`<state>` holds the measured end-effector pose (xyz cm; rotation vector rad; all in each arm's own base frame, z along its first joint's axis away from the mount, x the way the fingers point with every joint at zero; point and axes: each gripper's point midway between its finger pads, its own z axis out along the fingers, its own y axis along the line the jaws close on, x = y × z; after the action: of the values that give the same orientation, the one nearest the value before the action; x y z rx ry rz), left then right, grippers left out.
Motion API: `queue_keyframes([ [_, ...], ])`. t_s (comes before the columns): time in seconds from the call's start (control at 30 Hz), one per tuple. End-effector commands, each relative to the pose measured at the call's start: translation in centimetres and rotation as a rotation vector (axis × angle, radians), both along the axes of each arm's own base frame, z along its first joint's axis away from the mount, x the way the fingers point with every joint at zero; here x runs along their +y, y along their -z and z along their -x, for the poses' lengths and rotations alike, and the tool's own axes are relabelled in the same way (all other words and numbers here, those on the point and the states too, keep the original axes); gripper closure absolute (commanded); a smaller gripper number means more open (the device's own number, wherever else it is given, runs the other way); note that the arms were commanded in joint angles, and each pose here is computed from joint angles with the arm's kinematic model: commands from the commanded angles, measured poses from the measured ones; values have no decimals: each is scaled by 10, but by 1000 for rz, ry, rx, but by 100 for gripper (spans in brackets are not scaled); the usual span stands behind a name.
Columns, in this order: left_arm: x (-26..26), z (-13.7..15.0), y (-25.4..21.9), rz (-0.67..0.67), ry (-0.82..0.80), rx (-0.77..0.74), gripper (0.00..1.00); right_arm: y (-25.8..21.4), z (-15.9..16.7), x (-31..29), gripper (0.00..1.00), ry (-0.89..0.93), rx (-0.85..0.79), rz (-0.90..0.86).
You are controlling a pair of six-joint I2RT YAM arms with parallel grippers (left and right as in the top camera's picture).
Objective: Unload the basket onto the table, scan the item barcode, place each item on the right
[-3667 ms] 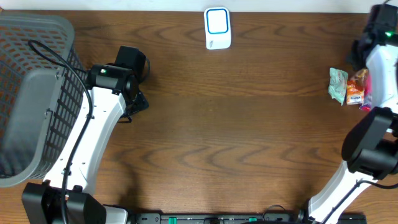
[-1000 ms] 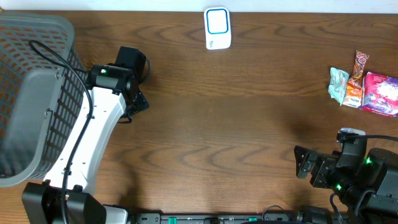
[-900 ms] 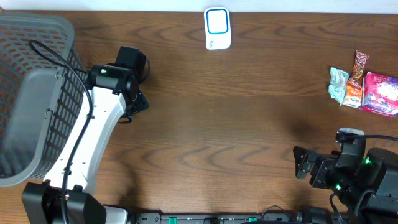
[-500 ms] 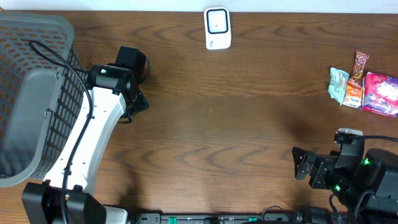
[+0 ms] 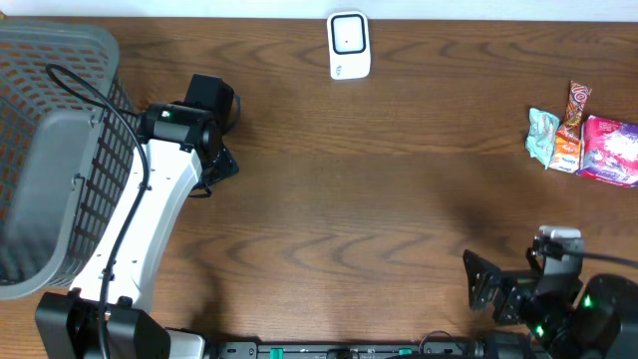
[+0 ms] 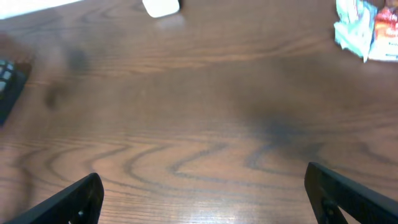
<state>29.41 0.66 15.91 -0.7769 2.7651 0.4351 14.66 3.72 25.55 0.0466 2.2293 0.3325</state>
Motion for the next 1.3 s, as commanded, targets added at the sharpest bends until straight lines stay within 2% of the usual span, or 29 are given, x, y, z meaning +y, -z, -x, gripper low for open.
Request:
queue_keyframes([
  [0.0,1,0,-1,-2,-14,-6,2,-2,6,4,1,-37,-62,18],
  [0.43,1,0,-1,-2,-14,-6,2,5,-16,37,1,-230,-436,-36],
  [1.27,1,0,-1,-2,-14,-6,2,45,-57,42,1,-248,-562,-36],
])
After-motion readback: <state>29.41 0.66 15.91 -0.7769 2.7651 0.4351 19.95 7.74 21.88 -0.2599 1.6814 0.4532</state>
